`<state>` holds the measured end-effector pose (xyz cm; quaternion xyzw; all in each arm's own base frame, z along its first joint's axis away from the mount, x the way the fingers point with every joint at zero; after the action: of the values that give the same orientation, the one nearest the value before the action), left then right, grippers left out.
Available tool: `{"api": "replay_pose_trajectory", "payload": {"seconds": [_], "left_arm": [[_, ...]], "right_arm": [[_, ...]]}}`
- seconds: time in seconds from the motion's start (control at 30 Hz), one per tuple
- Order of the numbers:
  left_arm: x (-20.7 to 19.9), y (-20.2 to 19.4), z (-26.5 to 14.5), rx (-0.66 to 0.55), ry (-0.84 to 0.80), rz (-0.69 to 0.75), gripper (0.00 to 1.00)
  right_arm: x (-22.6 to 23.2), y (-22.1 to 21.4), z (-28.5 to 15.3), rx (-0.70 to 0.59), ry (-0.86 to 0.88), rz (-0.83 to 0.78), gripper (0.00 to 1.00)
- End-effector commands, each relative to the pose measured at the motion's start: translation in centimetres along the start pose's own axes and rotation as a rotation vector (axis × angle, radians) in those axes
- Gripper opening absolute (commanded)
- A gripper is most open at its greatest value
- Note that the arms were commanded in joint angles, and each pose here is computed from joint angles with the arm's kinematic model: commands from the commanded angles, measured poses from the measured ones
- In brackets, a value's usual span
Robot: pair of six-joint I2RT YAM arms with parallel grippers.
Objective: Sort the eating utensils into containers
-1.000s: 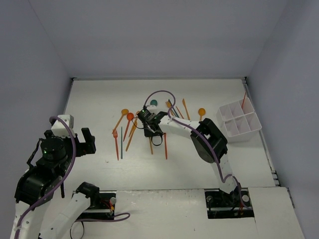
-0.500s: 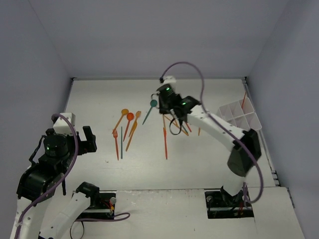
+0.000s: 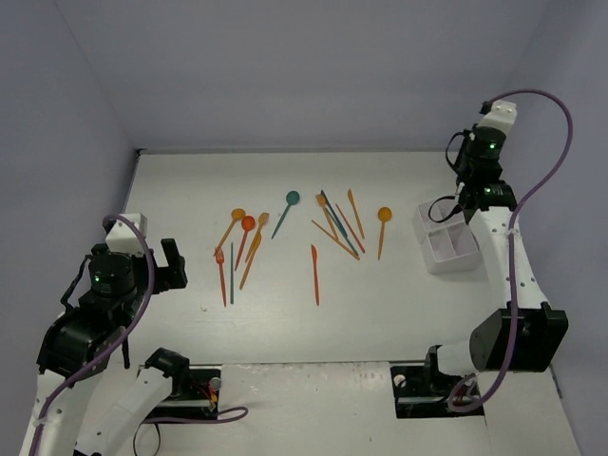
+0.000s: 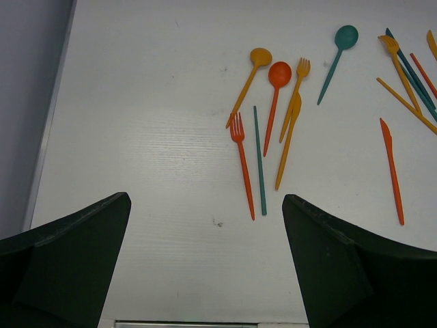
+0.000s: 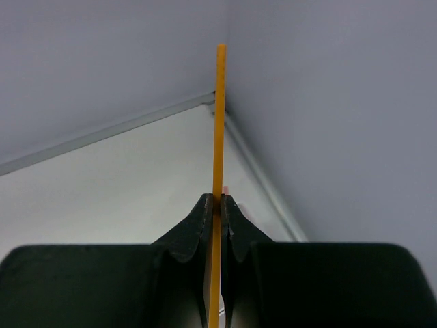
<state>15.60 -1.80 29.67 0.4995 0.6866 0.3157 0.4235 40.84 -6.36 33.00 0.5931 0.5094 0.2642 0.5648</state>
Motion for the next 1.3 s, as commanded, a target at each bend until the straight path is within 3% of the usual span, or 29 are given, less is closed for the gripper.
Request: {"api": "replay_pose_trajectory", "payload": {"seconds": [0.0,0.2,0.5,1.0,1.13,1.2,1.27], "left_arm": [[-0.5,1.1,0.2,-0.064,-0.017,-0.036,0.92],[-0.3,0.4,0.6,-0.049,-0.009,-0.031,0.92],[-0.6,0.1,2.1,-0.035,0.009,-0.031,0.92],[-2.2,0.6,4.3,-0.039,-0.029,-0.020,0.92],[-2.4,0.7,4.3,-0.037,-0.043,-0.015,0.92],[-2.4,0.7,4.2,-0.038,-0.051,-0.016,0.92],[-2.5,0.8,4.0,-0.041,-0.059,-0.018,0.92]], "right_arm": [[-3.9,1.6,3.4,-0.104,-0.086,-0.017,0.00],[-6.5,-1.3,7.1,-0.050,-0.126,-0.006,0.00],[-5.2,-5.3,11.0,0.014,-0.098,-0.028,0.00],[-3.2,-11.9,10.9,0.120,-0.032,-0.080,0.00],[-3.0,-12.5,10.3,0.130,-0.023,-0.074,0.19],[-2.9,-11.6,9.8,0.108,-0.017,-0.067,0.43],[-2.7,-10.2,8.9,0.075,-0.018,-0.067,0.56]]}}
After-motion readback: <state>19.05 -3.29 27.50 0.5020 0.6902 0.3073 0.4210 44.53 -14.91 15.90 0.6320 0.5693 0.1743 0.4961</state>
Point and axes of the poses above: each gripper's point midway between its finger pads, its own z axis out along the fingers, its own x axis along the line the jaws close on, y = z × x, the point moved 3 cm from there along -z, back along the fingers, and after that the axes turned 13 degrees about -z, right-handed, at the moved point
